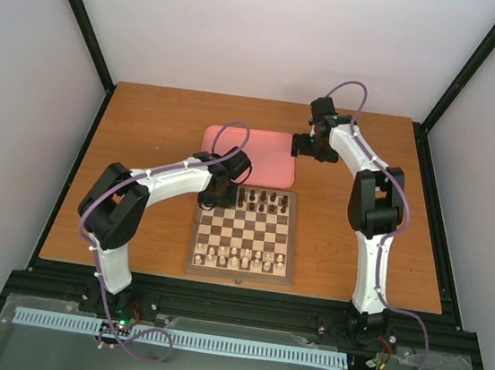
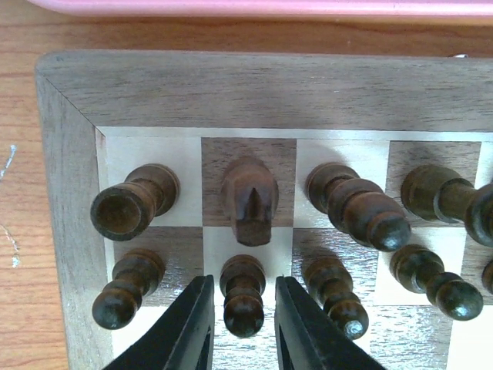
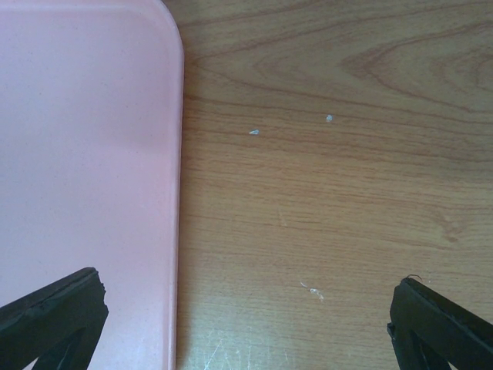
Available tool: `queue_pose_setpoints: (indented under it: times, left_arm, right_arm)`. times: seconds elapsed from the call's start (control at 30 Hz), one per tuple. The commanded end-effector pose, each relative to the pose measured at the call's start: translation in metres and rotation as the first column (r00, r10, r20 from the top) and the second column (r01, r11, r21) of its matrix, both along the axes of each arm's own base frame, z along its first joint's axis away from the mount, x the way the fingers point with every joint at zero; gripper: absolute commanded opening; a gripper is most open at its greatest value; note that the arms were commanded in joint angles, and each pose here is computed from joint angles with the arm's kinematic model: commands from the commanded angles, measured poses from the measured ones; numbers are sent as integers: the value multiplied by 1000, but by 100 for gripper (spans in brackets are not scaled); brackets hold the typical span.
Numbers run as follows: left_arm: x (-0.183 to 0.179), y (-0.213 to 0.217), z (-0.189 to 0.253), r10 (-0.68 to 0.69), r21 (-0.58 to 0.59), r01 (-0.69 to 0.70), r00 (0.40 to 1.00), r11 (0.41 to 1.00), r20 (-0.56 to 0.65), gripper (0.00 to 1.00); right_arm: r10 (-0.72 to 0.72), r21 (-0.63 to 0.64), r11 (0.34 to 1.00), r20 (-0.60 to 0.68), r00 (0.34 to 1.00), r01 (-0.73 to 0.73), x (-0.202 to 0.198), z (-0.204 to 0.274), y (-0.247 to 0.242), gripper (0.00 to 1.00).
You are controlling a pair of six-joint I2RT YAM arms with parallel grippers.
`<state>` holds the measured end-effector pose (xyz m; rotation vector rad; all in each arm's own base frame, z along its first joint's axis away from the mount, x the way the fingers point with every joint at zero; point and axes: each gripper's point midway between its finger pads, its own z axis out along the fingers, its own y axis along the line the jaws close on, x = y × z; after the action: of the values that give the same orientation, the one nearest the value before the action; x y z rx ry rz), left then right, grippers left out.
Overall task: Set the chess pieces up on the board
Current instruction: Adjust the chess piece on the chessboard.
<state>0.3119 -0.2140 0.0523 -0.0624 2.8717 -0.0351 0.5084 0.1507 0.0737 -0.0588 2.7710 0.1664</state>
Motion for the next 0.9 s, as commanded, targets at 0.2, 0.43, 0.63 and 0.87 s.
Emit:
queue_pose_setpoints:
  times: [0.2,0.43,0.63,0.87]
  left_arm:
    - [5,-8,14,-13,-22,14,999,1000,34,25]
    - [9,-10,21,-18,-23,19,999,1000,48,25]
    - [11,-11,29,-19,-24,21,998,999,61,25]
    - [11,-7,40,-18,-14,19,997,1000,77,25]
  right_arm:
    - [1,6,1000,6,1000,-1,2,1,-3,100]
    - [3,8,1000,9,1000,-3,3,2,-1,100]
    - [2,13,1000,12,1000,-2,5,4,-1,100]
    - [3,11,1000,20,1000,-3,6,8,-1,100]
